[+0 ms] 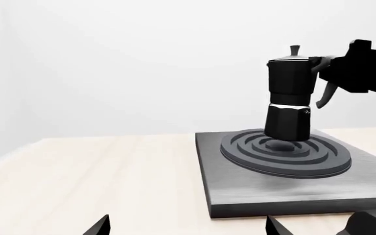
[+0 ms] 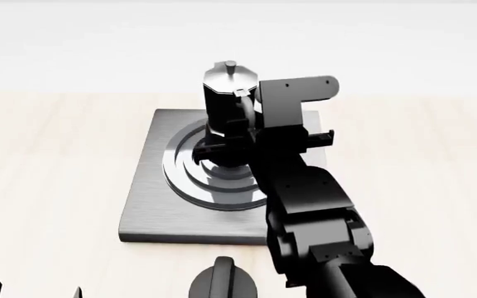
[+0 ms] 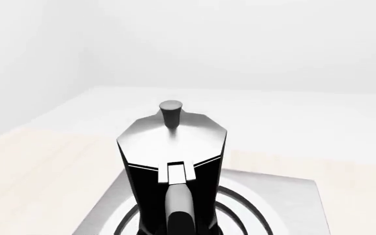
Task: Put the moka pot on the stove.
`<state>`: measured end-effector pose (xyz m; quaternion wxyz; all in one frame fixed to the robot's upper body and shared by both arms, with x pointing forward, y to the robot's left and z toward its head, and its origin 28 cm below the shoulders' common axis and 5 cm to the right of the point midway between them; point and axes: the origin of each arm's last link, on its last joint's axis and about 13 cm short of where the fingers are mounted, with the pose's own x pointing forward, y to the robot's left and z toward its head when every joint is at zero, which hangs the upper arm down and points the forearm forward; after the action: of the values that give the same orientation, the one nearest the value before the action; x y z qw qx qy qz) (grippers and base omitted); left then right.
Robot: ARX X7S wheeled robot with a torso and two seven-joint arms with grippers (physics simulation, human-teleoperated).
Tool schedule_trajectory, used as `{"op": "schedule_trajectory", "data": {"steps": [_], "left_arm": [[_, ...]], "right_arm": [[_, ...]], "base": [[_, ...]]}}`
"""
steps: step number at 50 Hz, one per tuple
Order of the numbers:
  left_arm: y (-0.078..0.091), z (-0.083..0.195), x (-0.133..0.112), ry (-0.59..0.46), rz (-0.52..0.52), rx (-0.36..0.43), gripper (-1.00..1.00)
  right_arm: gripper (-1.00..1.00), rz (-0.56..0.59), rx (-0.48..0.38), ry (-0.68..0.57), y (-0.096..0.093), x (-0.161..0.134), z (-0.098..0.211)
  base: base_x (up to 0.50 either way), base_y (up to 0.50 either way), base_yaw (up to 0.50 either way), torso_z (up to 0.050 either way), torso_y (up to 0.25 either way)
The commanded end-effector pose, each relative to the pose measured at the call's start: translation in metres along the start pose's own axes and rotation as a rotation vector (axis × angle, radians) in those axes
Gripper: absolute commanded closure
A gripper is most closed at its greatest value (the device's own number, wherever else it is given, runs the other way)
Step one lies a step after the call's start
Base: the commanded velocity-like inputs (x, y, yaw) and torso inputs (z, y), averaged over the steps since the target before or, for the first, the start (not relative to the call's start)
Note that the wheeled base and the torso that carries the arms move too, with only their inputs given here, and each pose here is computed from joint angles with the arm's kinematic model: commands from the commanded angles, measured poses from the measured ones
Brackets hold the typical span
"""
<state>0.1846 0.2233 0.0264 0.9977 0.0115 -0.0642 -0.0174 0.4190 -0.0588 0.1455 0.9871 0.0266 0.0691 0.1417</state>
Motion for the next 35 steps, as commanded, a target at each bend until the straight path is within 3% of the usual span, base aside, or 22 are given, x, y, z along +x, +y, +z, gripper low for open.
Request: {"op": "schedule_trajectory", "data": {"steps": [1, 35], "left_arm": [[0.001, 0.004, -0.001, -0.02, 0.003, -0.018, -1.0], [0.0, 0.003, 0.0, -0.019, -0.002, -0.023, -1.0]], "right_arm": [[1.0, 0.006, -0.014, -0.005, 0.0, 0.001, 0.003], [1.0, -0.003, -0.002, 0.014, -0.002, -0.001, -0.005]], "base": [[0.0, 0.0, 0.0, 0.0, 0.0], [0.0, 0.0, 0.0, 0.0, 0.001]]}}
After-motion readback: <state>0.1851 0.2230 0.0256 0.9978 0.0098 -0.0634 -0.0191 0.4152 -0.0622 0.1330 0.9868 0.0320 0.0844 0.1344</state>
